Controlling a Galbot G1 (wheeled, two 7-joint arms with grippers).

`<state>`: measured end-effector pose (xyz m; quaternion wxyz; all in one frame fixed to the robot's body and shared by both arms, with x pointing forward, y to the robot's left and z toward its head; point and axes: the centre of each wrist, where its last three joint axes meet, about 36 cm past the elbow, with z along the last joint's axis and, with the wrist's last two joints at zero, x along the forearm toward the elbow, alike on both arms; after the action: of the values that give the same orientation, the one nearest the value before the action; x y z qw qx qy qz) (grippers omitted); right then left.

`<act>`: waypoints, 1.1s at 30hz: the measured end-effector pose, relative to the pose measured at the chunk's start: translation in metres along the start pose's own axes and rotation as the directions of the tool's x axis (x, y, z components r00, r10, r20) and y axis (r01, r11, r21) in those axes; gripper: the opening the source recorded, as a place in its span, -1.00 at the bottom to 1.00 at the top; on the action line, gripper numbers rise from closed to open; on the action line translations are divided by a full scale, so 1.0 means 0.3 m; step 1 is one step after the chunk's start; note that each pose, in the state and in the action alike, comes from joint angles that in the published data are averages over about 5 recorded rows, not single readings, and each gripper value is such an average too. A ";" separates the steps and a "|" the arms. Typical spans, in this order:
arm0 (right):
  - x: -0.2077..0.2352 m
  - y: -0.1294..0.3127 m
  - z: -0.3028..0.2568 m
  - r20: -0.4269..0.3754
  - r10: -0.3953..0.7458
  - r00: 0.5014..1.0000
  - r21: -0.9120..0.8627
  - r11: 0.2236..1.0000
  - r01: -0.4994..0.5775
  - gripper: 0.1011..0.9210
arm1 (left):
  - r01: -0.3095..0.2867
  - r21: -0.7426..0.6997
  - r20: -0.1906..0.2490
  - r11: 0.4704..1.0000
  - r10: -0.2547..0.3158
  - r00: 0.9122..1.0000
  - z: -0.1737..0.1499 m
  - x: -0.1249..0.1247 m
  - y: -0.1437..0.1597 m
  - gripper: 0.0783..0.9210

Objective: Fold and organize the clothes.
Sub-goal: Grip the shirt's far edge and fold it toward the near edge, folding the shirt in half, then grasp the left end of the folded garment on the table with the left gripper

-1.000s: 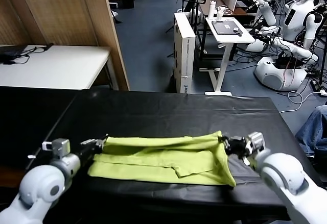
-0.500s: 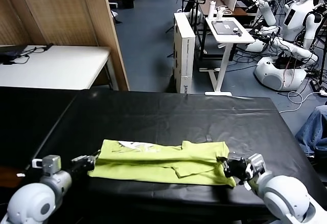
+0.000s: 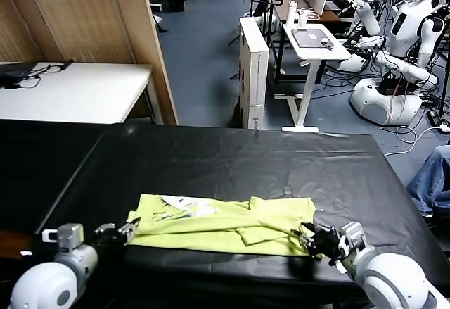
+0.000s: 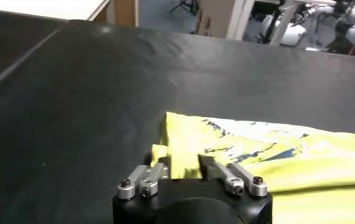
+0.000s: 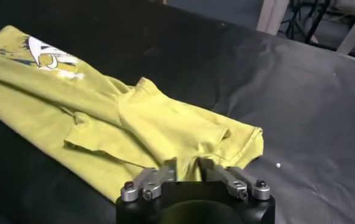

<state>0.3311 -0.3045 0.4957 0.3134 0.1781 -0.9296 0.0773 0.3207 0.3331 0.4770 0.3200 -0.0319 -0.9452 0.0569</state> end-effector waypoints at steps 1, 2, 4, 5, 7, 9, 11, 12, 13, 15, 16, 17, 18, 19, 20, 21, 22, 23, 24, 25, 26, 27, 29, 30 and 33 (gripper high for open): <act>-0.009 -0.007 0.002 0.008 0.012 1.000 -0.015 1.000 -0.012 0.97 | 0.001 0.005 0.004 1.000 -0.001 1.000 -0.002 -0.008 -0.002 0.90; -0.020 -0.015 0.003 0.018 0.021 1.000 -0.034 0.999 -0.021 0.97 | 0.001 0.008 0.008 1.000 -0.001 1.000 -0.004 -0.018 -0.003 0.94; -0.044 -0.031 0.004 0.036 0.036 0.999 -0.076 0.997 -0.033 0.97 | -0.001 0.015 0.017 1.000 0.001 1.000 -0.012 -0.040 -0.008 0.96; -0.057 -0.038 0.003 0.044 0.039 0.998 -0.098 0.995 -0.034 0.97 | -0.003 0.017 0.022 1.000 0.003 1.000 -0.017 -0.051 -0.010 0.96; -0.079 -0.051 -0.003 0.061 0.046 0.997 -0.134 0.990 -0.037 0.97 | -0.009 0.022 0.032 1.000 0.008 0.999 -0.028 -0.076 -0.016 0.97; -0.099 -0.060 -0.012 0.076 0.057 0.995 -0.159 0.986 -0.044 0.97 | -0.014 0.027 0.038 1.000 0.013 0.999 -0.038 -0.101 -0.020 0.97; -0.121 -0.070 -0.021 0.090 0.073 0.993 -0.177 0.983 -0.056 0.97 | -0.018 0.031 0.042 0.999 0.017 0.999 -0.046 -0.127 -0.022 0.97; -0.132 -0.074 -0.025 0.095 0.082 0.992 -0.186 0.981 -0.063 0.97 | -0.020 0.033 0.043 0.999 0.019 0.999 -0.050 -0.139 -0.022 0.97; -0.144 -0.079 -0.028 0.098 0.090 0.991 -0.195 0.978 -0.070 0.97 | -0.021 0.034 0.044 0.999 0.019 0.999 -0.054 -0.152 -0.022 0.97; -0.169 -0.088 -0.029 0.099 0.104 0.990 -0.212 0.974 -0.081 0.97 | -0.020 0.038 0.046 0.999 0.019 0.999 -0.063 -0.179 -0.020 0.97; -0.181 -0.092 -0.027 0.097 0.109 0.989 -0.220 0.972 -0.086 0.97 | -0.019 0.040 0.047 0.999 0.017 0.999 -0.067 -0.192 -0.019 0.97; -0.192 -0.096 -0.023 0.093 0.114 0.989 -0.228 0.969 -0.091 0.97 | -0.017 0.042 0.048 0.999 0.015 0.999 -0.072 -0.205 -0.016 0.97; -0.203 -0.100 -0.018 0.088 0.118 0.989 -0.236 0.967 -0.094 0.97 | -0.014 0.045 0.049 0.999 0.012 0.999 -0.076 -0.218 -0.013 0.97; -0.212 -0.104 -0.011 0.082 0.122 0.989 -0.242 0.965 -0.099 0.97 | -0.012 0.049 0.048 0.999 0.009 0.999 -0.080 -0.231 -0.009 0.97; -0.220 -0.107 -0.004 0.076 0.125 0.989 -0.249 0.963 -0.103 0.96 | -0.010 0.053 0.048 0.999 0.007 0.999 -0.084 -0.244 -0.005 0.97; -0.227 -0.110 0.003 0.070 0.128 0.989 -0.254 0.961 -0.107 0.93 | -0.008 0.057 0.047 0.998 0.005 0.999 -0.087 -0.256 0.000 0.97; -0.233 -0.112 0.008 0.066 0.131 0.989 -0.259 0.960 -0.110 0.90 | -0.006 0.061 0.045 0.998 0.004 0.999 -0.089 -0.268 0.005 0.97; -0.239 -0.115 0.012 0.062 0.133 0.989 -0.262 0.958 -0.113 0.83 | -0.005 0.064 0.043 0.998 0.002 0.999 -0.092 -0.278 0.009 0.97; -0.245 -0.117 0.016 0.060 0.135 0.989 -0.266 0.957 -0.115 0.72 | -0.004 0.067 0.041 0.998 0.001 0.999 -0.094 -0.288 0.013 0.97; -0.251 -0.118 0.019 0.058 0.137 0.989 -0.269 0.956 -0.117 0.62 | -0.002 0.069 0.039 0.998 0.000 0.999 -0.095 -0.297 0.016 0.97; -0.256 -0.119 0.022 0.056 0.138 0.989 -0.272 0.955 -0.118 0.49 | -0.002 0.071 0.036 0.997 -0.001 0.999 -0.095 -0.304 0.019 0.97; -0.262 -0.120 0.024 0.055 0.139 0.989 -0.274 0.954 -0.119 0.37 | -0.001 0.073 0.034 0.997 -0.001 0.999 -0.094 -0.311 0.022 0.97; -0.273 -0.121 0.028 0.053 0.142 0.988 -0.276 0.953 -0.122 0.10 | -0.001 0.077 0.027 0.997 -0.001 1.000 -0.090 -0.323 0.026 0.97; -0.279 -0.121 0.030 0.052 0.144 0.988 -0.276 0.953 -0.124 -0.04 | -0.001 0.078 0.024 0.997 -0.001 1.000 -0.086 -0.329 0.028 0.97; -0.294 -0.120 0.034 0.048 0.145 0.988 -0.275 0.953 -0.126 -0.50 | -0.001 0.081 0.021 0.997 -0.001 1.000 -0.077 -0.338 0.028 0.97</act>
<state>0.4044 -0.3153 0.4348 0.2971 0.0719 -0.9515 -0.0355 0.4154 0.3337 0.4332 0.3109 -0.0182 -0.9454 0.0954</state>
